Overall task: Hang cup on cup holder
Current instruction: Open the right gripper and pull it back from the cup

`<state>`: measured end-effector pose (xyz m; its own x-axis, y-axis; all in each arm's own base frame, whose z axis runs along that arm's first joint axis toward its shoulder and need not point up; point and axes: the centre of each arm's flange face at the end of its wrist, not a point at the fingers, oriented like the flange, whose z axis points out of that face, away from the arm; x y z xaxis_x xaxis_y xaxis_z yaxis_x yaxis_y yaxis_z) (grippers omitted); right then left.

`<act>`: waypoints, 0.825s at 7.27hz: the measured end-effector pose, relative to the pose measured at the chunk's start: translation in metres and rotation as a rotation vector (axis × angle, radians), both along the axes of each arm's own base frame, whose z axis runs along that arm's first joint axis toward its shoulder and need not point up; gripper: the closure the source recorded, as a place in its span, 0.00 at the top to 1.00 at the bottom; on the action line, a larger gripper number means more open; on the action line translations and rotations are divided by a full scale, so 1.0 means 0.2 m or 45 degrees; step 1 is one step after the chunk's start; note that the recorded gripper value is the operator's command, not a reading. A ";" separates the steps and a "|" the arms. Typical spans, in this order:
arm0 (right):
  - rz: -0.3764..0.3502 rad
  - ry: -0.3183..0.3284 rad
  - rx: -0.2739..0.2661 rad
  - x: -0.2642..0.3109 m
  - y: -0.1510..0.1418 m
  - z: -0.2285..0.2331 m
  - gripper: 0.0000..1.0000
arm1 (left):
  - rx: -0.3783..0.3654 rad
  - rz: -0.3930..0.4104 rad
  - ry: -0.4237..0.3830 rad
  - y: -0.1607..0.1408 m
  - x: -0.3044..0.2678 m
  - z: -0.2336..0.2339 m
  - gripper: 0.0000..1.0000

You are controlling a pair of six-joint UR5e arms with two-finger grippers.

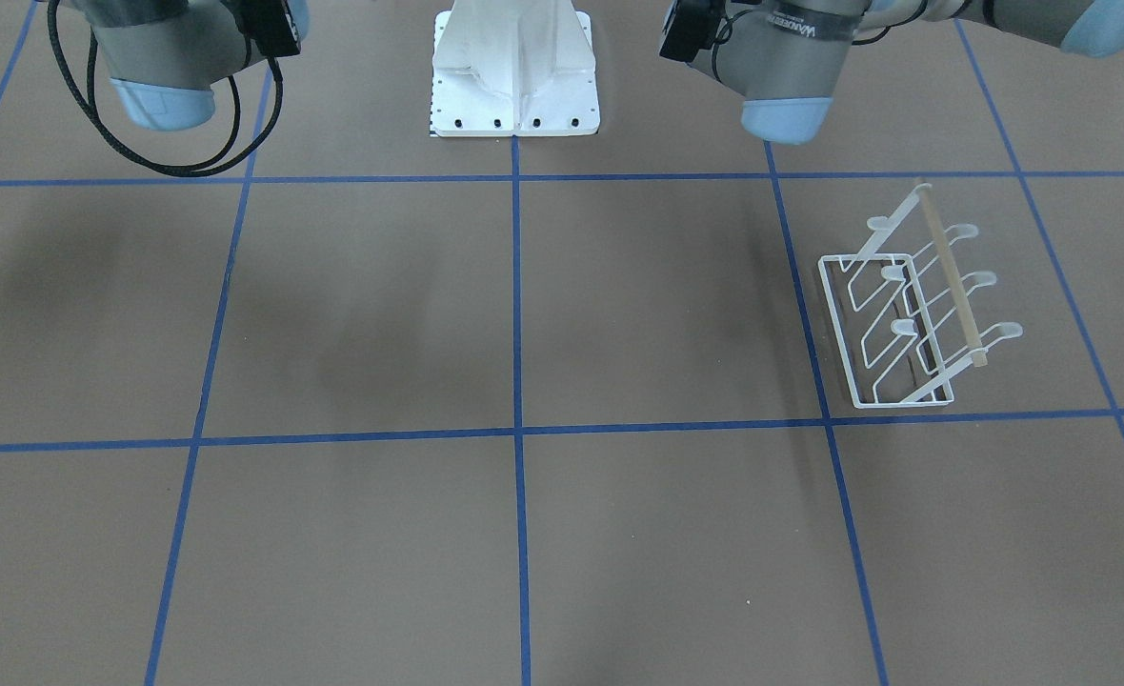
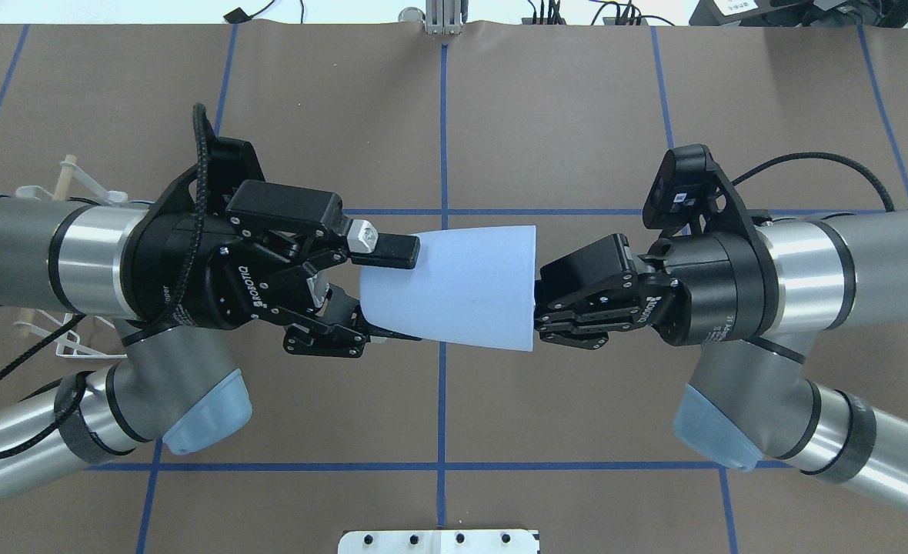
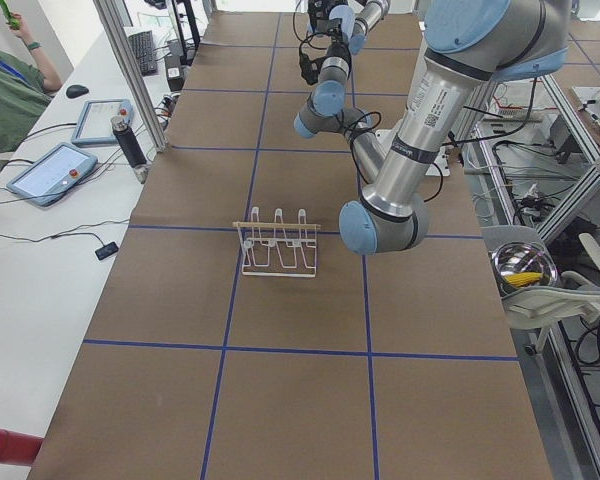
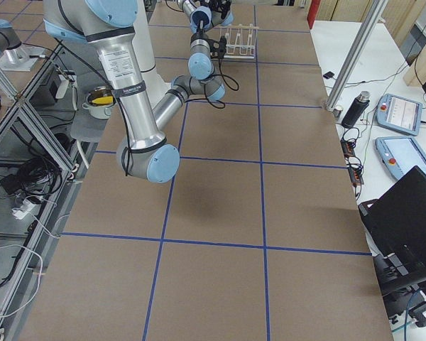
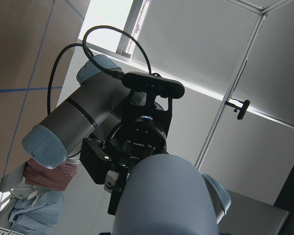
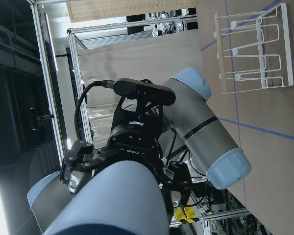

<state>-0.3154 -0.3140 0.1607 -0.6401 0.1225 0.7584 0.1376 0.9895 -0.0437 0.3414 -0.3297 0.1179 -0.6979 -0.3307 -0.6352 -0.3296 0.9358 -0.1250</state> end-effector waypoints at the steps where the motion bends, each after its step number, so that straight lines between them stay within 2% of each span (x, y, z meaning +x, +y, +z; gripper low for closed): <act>1: -0.002 0.000 0.001 0.00 0.00 0.00 0.00 | 0.001 0.000 0.000 0.00 0.00 0.00 0.55; 2: -0.004 -0.001 0.003 0.00 0.01 0.00 0.35 | 0.001 0.000 0.001 0.00 0.00 0.00 0.45; 3: -0.008 -0.005 0.006 -0.01 0.01 0.00 0.96 | 0.000 -0.001 0.000 0.00 0.00 0.00 0.31; 4: -0.014 -0.015 0.011 -0.01 0.02 0.01 1.00 | 0.002 -0.001 0.002 0.00 0.00 0.00 0.10; 5: -0.018 -0.022 0.015 -0.02 0.03 0.01 1.00 | 0.002 -0.001 0.003 0.00 0.00 0.00 0.00; 6: -0.018 -0.024 0.015 -0.02 0.03 0.02 1.00 | 0.002 -0.001 0.002 0.00 0.00 0.00 0.00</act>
<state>-0.3189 -0.3074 0.1653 -0.6524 0.1230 0.7478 0.1527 0.9878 -0.0293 0.3407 -0.3294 0.1175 -0.6993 -0.3292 -0.6345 -0.3289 0.9363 -0.1232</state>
